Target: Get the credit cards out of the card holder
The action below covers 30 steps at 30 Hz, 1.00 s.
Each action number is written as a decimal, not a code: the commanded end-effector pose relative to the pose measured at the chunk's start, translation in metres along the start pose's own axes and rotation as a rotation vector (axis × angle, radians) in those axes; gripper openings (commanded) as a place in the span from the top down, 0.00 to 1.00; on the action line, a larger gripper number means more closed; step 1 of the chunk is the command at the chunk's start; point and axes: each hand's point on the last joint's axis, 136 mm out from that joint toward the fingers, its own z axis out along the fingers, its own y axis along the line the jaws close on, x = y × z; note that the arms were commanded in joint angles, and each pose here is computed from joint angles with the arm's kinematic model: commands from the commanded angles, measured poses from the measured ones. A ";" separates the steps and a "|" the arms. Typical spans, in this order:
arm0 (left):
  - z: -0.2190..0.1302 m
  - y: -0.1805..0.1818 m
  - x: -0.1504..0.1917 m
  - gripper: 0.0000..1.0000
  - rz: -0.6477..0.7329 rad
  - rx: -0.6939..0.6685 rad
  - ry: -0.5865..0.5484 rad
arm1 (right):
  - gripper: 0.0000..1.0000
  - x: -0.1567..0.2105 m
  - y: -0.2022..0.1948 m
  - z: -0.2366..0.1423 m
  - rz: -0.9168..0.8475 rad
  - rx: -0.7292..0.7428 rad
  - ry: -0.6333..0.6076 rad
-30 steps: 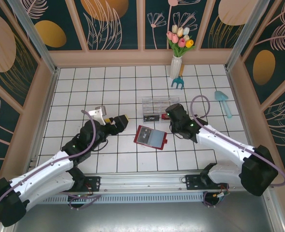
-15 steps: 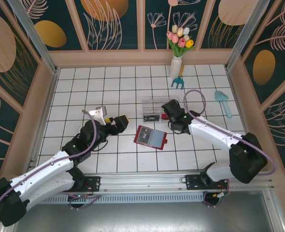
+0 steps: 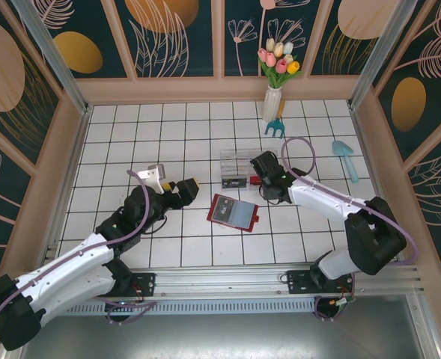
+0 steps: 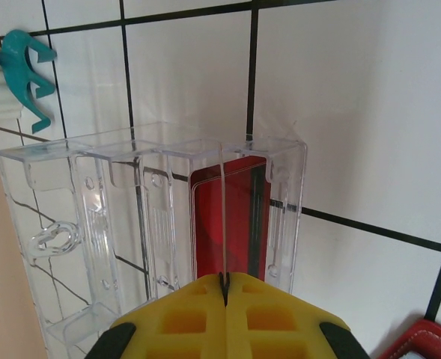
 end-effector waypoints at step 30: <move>0.002 0.010 0.004 0.01 0.022 -0.035 -0.007 | 0.80 0.017 0.024 0.037 -0.109 0.017 0.049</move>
